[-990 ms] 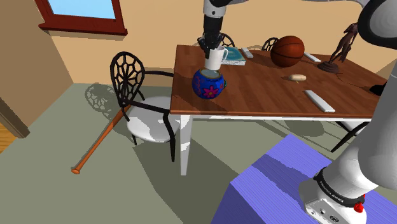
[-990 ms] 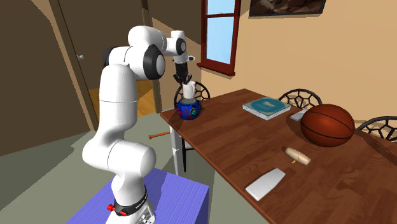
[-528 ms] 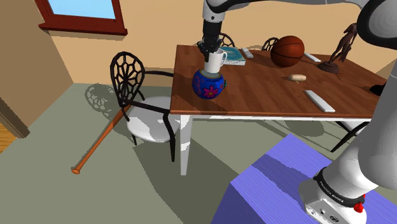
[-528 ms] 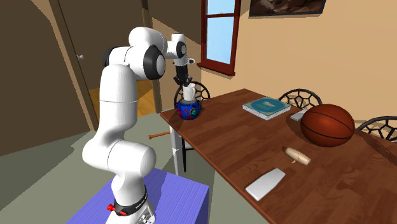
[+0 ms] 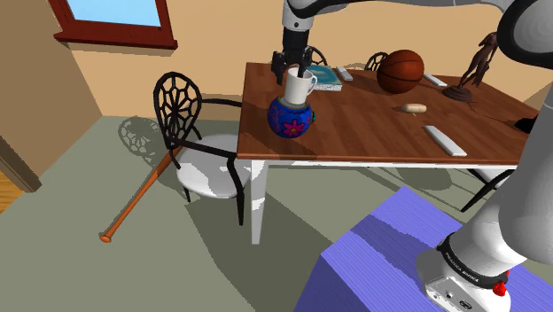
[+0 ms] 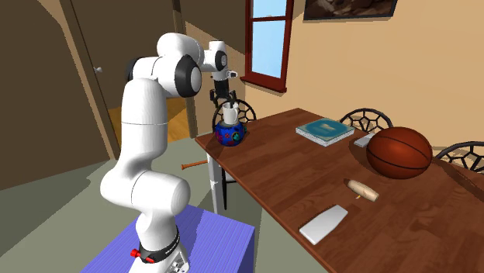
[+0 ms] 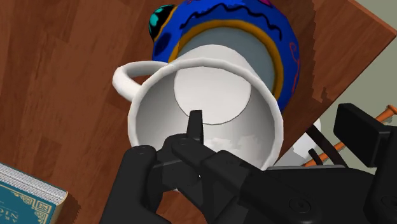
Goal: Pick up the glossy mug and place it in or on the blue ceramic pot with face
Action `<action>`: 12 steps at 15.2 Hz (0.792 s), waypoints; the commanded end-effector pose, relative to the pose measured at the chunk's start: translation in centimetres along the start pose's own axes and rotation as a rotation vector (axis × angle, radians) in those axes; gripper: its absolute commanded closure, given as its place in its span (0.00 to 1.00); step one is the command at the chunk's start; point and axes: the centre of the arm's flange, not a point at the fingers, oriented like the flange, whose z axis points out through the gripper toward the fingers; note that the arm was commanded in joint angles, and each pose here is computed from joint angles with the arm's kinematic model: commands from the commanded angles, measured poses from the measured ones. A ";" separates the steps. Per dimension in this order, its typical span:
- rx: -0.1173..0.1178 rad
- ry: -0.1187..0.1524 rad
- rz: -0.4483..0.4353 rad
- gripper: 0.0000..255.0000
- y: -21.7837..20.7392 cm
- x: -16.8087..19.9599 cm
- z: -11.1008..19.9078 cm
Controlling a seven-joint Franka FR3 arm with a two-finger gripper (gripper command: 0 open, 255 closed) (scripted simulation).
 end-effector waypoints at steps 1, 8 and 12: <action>0.000 0.000 0.000 0.00 0.0 0.0 -1.3; 0.000 0.000 0.000 0.00 0.0 0.0 -5.0; 0.000 0.000 0.000 0.00 0.0 0.0 -5.0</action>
